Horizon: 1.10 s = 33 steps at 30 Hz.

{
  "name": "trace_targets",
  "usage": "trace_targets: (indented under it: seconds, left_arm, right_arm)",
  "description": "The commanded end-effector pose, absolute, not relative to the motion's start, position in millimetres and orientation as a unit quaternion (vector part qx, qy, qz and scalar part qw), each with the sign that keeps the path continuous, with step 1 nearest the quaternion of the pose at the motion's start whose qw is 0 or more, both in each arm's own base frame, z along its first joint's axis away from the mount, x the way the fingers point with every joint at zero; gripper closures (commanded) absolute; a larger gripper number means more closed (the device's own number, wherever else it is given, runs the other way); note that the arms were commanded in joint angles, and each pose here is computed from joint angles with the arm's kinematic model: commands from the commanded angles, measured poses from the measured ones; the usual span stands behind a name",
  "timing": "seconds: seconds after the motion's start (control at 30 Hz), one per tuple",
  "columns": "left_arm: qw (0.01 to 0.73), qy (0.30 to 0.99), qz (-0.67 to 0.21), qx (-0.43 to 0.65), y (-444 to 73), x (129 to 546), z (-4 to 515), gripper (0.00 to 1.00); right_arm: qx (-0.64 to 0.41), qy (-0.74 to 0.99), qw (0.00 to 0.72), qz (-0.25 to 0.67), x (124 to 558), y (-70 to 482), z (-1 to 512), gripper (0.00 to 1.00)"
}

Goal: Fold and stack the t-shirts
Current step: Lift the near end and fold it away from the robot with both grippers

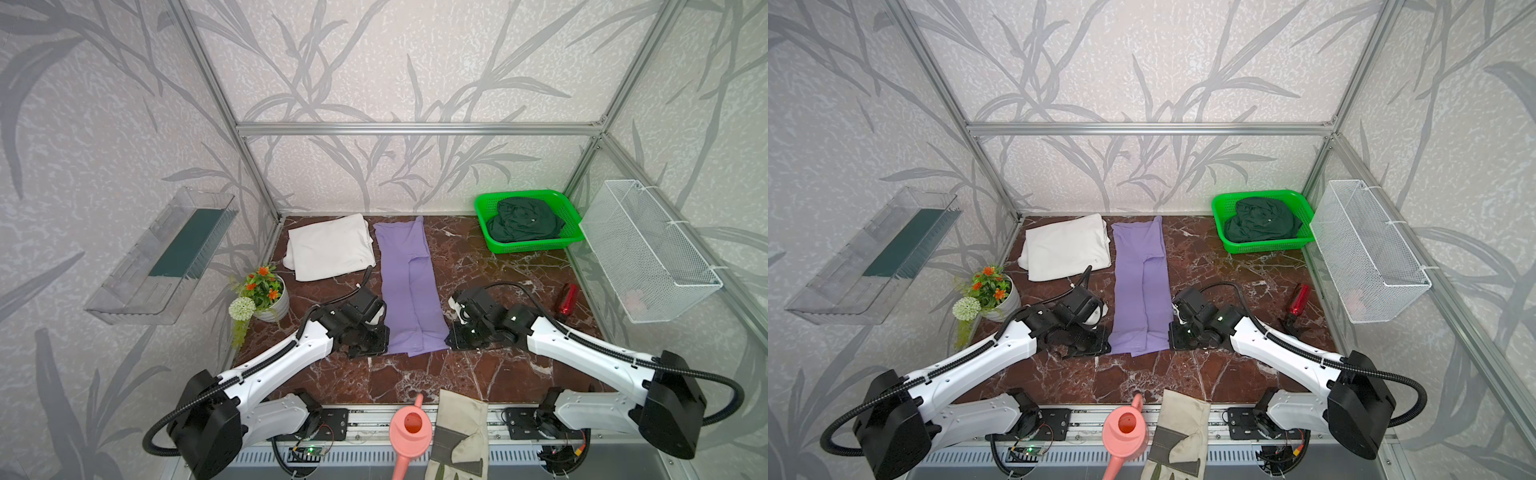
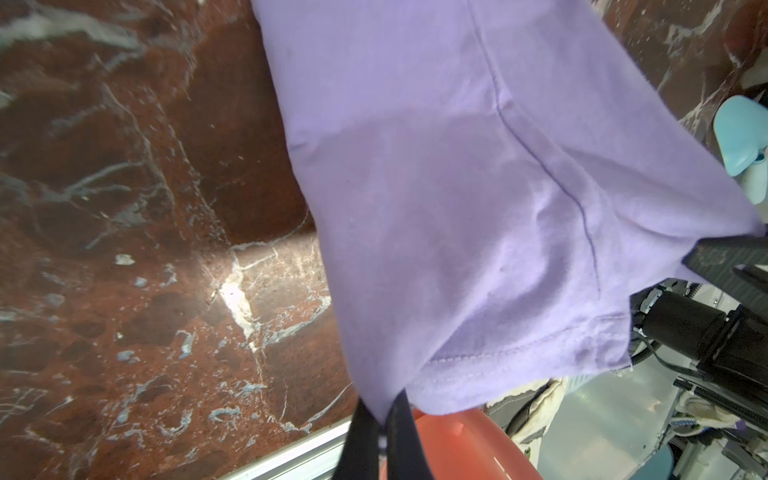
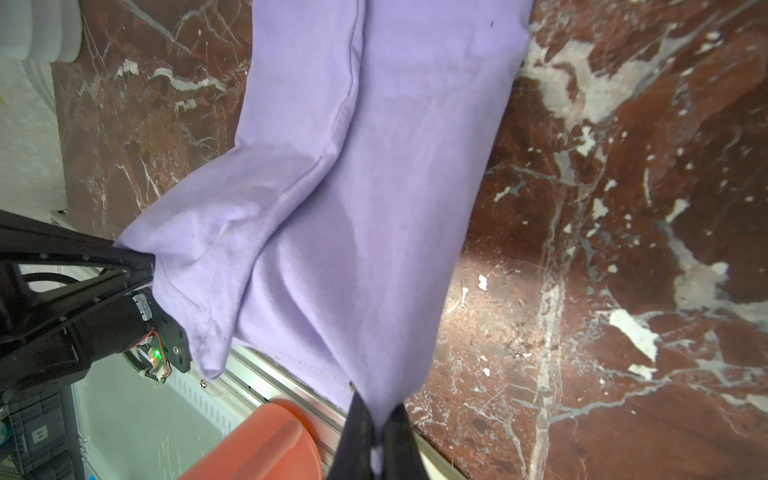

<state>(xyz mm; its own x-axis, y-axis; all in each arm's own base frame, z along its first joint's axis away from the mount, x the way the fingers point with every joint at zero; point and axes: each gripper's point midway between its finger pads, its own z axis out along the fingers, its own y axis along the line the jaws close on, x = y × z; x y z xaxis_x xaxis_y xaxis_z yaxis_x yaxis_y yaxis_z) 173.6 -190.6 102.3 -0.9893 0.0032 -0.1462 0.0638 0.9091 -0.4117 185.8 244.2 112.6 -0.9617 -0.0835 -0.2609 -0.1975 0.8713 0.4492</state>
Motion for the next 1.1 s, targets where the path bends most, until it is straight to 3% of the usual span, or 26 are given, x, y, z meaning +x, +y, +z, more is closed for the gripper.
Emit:
trace_targets:
  seconds: [0.0, 0.27, 0.5, 1.07]
  left_arm:
    - [0.105, 0.984, -0.146, 0.011, -168, 186, 108, 1.0]
    - [0.173, 0.979, -0.106, 0.012, -165, 237, 128, 1.0]
    - [0.192, 0.975, -0.107, -0.009, -164, 290, 133, 1.0]
    - [0.167, 0.98, -0.109, -0.024, -169, 379, 113, 1.0]
  right_arm:
    - [-0.057, 0.967, 0.146, 0.199, 203, 229, 117, 1.0]
    - [-0.038, 0.956, 0.192, 0.22, 251, 233, 140, 1.0]
    - [-0.049, 0.952, 0.2, 0.225, 292, 242, 142, 1.0]
    - [-0.052, 0.956, 0.172, 0.231, 379, 247, 107, 1.0]
